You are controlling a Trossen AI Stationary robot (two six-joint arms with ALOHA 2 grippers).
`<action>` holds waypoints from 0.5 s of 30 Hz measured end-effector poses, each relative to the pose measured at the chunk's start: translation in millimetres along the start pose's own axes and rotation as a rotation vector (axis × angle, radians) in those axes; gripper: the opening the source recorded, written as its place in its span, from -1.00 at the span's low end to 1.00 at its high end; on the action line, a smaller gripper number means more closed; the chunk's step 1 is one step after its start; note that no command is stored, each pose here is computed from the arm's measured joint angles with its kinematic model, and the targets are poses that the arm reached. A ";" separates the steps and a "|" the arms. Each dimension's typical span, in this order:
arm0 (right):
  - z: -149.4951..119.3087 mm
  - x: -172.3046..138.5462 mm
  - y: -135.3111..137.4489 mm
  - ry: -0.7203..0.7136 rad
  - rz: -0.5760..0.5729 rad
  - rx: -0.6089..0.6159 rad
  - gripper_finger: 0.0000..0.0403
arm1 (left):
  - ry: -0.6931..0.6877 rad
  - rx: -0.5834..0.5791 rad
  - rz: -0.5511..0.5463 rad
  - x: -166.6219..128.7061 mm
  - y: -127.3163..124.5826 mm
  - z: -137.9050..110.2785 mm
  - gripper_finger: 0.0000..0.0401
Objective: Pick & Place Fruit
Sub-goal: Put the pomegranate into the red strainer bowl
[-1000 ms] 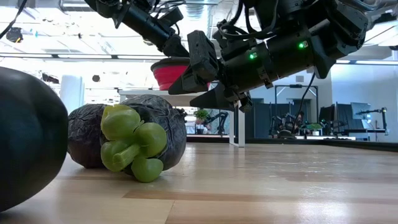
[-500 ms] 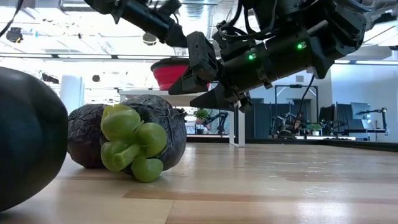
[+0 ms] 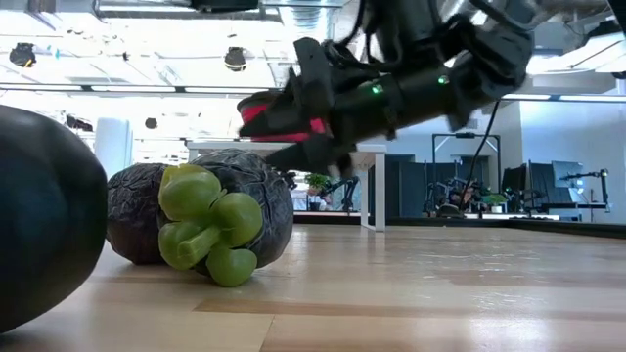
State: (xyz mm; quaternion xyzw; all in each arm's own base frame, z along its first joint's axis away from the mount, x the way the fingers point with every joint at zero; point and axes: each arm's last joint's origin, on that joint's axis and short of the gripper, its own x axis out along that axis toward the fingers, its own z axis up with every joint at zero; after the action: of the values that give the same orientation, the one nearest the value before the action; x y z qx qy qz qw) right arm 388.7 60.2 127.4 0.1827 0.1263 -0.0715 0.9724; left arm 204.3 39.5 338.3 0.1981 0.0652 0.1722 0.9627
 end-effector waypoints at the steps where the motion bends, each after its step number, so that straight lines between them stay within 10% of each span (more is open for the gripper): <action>1: 3.9 2.8 0.9 0.021 0.060 -0.020 0.44 | -0.005 -0.019 -0.013 -6.3 -4.1 -5.8 -0.30; 15: 57.9 31.9 31.9 0.393 0.255 -0.452 0.44 | 0.207 -0.412 -0.155 -49.6 -67.3 -134.8 -0.46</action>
State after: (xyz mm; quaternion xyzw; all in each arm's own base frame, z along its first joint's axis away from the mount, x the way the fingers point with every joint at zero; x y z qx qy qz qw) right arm 437.9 65.1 181.6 -0.0129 0.3005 0.1176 0.9464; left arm 152.6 12.1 190.9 -0.0268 0.1422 0.1267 0.9813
